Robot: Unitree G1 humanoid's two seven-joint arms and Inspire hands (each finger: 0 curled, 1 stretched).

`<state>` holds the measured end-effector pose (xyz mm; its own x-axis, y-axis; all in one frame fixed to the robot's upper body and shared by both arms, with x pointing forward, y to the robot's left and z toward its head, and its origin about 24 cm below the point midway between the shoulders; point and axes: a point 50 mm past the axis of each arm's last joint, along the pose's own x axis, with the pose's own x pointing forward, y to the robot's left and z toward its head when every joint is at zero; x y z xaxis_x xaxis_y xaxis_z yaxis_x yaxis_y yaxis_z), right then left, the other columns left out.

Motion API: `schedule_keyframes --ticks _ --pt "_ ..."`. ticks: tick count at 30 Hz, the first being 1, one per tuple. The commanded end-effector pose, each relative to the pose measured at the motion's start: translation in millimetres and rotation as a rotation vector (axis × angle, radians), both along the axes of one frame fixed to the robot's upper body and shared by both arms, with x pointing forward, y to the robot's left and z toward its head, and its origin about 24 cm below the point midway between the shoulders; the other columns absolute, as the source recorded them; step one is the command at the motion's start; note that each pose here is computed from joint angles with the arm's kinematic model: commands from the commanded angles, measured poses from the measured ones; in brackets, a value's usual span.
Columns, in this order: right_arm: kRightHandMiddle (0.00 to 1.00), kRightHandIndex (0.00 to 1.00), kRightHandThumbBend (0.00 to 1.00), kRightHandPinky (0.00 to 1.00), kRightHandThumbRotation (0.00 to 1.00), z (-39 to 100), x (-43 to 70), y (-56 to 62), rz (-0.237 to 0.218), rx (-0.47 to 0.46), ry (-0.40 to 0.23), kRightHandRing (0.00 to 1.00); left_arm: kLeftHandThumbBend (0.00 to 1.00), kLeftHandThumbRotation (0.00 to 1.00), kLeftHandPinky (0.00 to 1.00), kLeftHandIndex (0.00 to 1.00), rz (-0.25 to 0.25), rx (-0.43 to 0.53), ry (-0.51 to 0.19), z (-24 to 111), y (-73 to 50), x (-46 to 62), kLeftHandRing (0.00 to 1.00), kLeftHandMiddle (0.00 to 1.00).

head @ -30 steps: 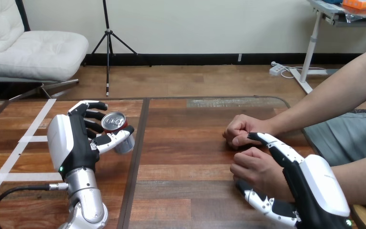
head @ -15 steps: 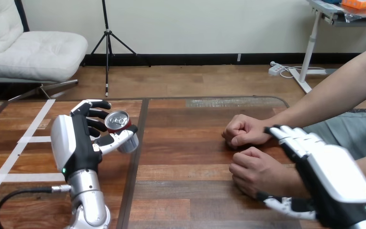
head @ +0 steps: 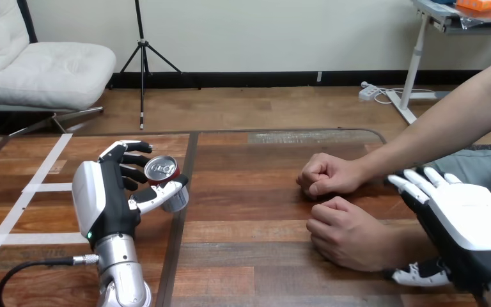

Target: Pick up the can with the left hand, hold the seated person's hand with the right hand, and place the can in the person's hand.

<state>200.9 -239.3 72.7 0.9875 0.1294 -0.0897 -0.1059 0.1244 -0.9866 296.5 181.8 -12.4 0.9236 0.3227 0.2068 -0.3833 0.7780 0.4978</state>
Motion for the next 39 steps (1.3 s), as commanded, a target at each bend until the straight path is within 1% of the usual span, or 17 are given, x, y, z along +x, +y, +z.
schedule_keyframes --ticks 1,8,11,13,16,19,22,24,28,32,39 --pt "0.94 0.9 0.88 1.0 0.21 27.0 17.5 -1.5 0.012 -0.09 -0.064 0.98 0.69 0.0 0.4 0.58 -0.044 -0.008 -0.154 30.1 -6.9 16.7 0.44 0.49" --pt "0.92 0.88 0.9 1.0 0.2 26.1 24.3 -4.3 -0.02 -0.134 -0.006 0.96 0.7 0.0 0.39 0.57 -0.049 -0.006 -0.159 30.8 -8.5 16.9 0.43 0.49" --pt "0.92 0.88 0.91 1.0 0.2 25.0 26.9 -5.4 -0.028 -0.139 0.016 0.96 0.7 0.0 0.39 0.57 -0.051 -0.004 -0.159 30.9 -9.0 17.0 0.43 0.49" --pt "0.91 0.87 0.92 1.0 0.17 23.9 28.5 -6.1 -0.03 -0.136 0.024 0.94 0.7 0.0 0.39 0.57 -0.053 -0.006 -0.159 31.0 -9.3 17.2 0.43 0.49" --pt "0.9 0.86 0.92 1.0 0.16 20.7 32.5 -7.7 -0.026 -0.148 0.05 0.93 0.69 0.0 0.39 0.57 -0.058 -0.008 -0.161 31.1 -9.8 17.0 0.43 0.49" --pt "0.89 0.85 0.93 0.96 0.15 17.5 36.4 -9.0 -0.02 -0.154 0.068 0.91 0.69 0.0 0.39 0.57 -0.06 -0.009 -0.162 31.1 -10.2 16.9 0.43 0.49" --pt "0.88 0.84 0.93 0.94 0.15 14.3 40.3 -9.9 -0.014 -0.16 0.086 0.9 0.69 0.0 0.39 0.57 -0.061 -0.011 -0.161 31.1 -10.6 16.9 0.43 0.49" --pt "0.88 0.83 0.93 0.92 0.15 12.8 42.4 -10.2 -0.011 -0.165 0.092 0.89 0.69 0.0 0.39 0.57 -0.06 -0.012 -0.161 31.1 -10.6 16.9 0.43 0.49" --pt "0.87 0.83 0.93 0.89 0.17 9.2 47.9 -10.2 -0.013 -0.189 0.126 0.89 0.7 0.0 0.39 0.57 -0.061 -0.014 -0.164 31.3 -10.9 16.8 0.43 0.49" --pt "0.87 0.82 0.91 0.88 0.19 6.0 52.8 -9.6 -0.011 -0.201 0.151 0.88 0.7 0.0 0.38 0.57 -0.06 -0.014 -0.165 31.6 -11.0 16.8 0.43 0.49" --pt "0.85 0.81 0.9 0.82 0.19 0.0 61.0 -9.2 -0.011 -0.204 0.184 0.85 0.7 0.0 0.39 0.57 -0.062 -0.015 -0.172 32.2 -11.1 16.4 0.43 0.49"
